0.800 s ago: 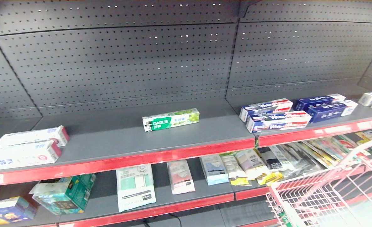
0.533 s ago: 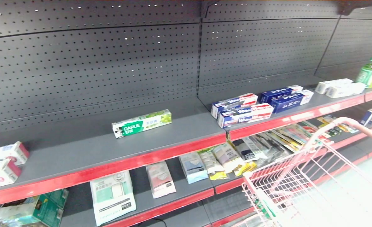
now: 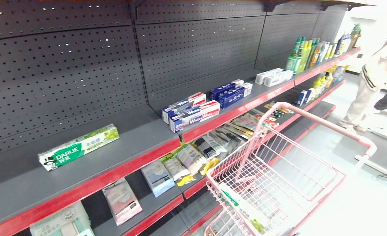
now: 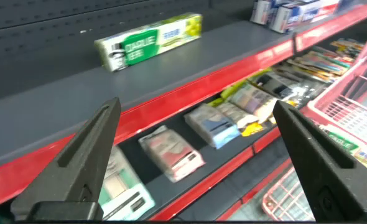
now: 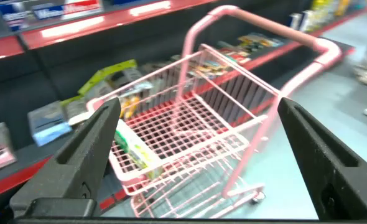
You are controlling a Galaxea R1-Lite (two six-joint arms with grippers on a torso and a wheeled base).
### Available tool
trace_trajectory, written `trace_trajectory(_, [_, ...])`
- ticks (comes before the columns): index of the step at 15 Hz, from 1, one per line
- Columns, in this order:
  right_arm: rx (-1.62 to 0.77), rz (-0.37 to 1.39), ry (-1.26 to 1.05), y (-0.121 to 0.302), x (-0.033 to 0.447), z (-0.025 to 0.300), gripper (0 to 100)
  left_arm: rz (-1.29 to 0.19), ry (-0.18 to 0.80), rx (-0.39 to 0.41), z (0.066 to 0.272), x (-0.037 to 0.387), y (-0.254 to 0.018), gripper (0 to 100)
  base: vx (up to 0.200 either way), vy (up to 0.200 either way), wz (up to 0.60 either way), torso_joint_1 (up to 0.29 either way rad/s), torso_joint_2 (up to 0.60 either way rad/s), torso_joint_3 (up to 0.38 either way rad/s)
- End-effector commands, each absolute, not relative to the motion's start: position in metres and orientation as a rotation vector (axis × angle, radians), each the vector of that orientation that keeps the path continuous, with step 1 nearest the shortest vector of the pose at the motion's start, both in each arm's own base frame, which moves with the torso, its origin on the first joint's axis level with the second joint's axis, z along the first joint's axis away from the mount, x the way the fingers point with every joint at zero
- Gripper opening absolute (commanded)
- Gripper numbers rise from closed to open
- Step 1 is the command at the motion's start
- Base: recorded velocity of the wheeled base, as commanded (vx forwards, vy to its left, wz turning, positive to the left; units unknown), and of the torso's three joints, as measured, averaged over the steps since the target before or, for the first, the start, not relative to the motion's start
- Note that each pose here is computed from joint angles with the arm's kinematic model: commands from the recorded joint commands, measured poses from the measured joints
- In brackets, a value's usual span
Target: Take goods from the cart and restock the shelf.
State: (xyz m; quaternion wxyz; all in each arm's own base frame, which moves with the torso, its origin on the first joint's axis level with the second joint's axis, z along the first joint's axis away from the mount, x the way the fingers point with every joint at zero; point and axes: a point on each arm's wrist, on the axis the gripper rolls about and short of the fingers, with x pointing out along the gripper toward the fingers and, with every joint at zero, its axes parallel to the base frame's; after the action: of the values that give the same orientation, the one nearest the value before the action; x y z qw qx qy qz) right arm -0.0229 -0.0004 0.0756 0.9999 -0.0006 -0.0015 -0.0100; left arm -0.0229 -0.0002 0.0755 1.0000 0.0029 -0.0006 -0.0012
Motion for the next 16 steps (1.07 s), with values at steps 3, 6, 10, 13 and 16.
trace_trajectory(3, [0.0,-0.018,-0.002,-0.0004,-0.0228,0.0756,100,-0.002,0.0,0.006,0.0755,-0.0228,-0.0002,100,0.0,0.0,0.0,0.0,0.0,0.0])
trace_trajectory(6, [-0.006,-0.015,-0.001,-0.0003,-0.0228,0.0756,100,-0.002,0.0,0.006,0.0755,-0.0228,-0.0002,100,0.0,0.0,0.0,0.0,0.0,0.0])
trace_trajectory(10, [-0.003,-0.014,-0.002,-0.0003,-0.0228,0.0756,100,-0.002,0.0,0.008,0.0755,-0.0228,-0.0002,100,0.0,0.0,0.0,0.0,0.0,0.0])
trace_trajectory(13, [0.021,-0.011,-0.003,-0.0002,-0.0228,0.0758,100,-0.002,0.0,0.008,0.0755,-0.0228,-0.0002,100,0.0,0.0,0.0,0.0,0.0,0.0])
trace_trajectory(16, [-0.003,-0.012,-0.002,-0.0003,-0.0228,0.0756,100,-0.002,0.0,0.008,0.0755,-0.0228,-0.0002,100,0.0,0.0,0.0,0.0,0.0,0.0])
